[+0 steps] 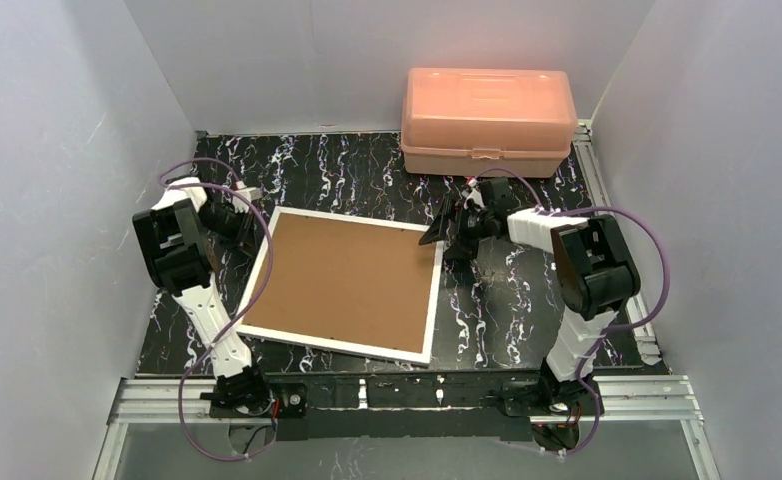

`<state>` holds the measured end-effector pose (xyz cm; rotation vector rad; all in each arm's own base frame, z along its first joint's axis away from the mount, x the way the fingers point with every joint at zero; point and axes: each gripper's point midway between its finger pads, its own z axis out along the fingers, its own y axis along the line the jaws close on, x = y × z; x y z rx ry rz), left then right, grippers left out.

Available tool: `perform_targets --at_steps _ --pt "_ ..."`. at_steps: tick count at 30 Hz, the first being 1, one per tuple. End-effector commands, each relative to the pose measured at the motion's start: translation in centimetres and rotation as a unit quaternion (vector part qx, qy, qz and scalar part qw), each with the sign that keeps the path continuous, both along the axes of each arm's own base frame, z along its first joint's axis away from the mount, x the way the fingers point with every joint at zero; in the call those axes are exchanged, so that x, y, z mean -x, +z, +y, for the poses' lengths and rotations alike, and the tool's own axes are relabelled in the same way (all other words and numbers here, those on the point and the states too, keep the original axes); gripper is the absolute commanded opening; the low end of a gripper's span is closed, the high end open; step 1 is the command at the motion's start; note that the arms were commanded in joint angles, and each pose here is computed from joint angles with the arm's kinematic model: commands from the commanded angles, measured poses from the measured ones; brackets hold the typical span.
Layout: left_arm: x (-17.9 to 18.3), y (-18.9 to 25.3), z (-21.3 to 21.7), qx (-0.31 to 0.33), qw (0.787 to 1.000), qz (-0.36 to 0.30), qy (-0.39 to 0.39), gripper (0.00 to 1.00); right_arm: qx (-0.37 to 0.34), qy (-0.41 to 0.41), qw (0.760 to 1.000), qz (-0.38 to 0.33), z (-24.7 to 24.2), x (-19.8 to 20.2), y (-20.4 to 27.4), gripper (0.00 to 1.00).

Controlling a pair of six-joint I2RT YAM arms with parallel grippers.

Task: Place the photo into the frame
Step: Adjust the photo frame at the center of the board.

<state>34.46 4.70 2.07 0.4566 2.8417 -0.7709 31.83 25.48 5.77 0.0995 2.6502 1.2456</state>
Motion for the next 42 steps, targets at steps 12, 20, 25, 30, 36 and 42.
perform_targets --at_steps 12,20,25,30,36,42 --pt "3.5 2.2 -3.2 0.087 0.995 0.056 0.016 0.07 -0.018 -0.006 0.995 -0.100 -1.9 -2.4 6.3 0.72" --pt "3.0 4.8 -3.8 0.133 0.989 0.048 0.032 0.18 -0.027 0.008 0.997 -0.070 -0.7 -0.9 4.6 0.71" --pt "3.3 3.8 -3.9 0.137 0.988 0.062 0.033 0.20 -0.026 0.014 0.998 -0.059 0.0 0.0 3.6 0.72" --pt "3.8 2.5 -3.5 0.123 0.989 0.074 0.024 0.18 -0.019 0.014 0.998 -0.052 -0.1 0.5 2.9 0.73" --pt "4.5 1.0 -2.6 0.083 0.994 0.075 0.018 0.10 -0.011 0.012 0.999 -0.051 -0.2 0.1 2.3 0.74" --pt "4.7 0.6 -2.3 0.068 0.995 0.073 0.013 0.08 0.013 0.021 0.998 -0.050 -0.7 0.1 1.7 0.74"
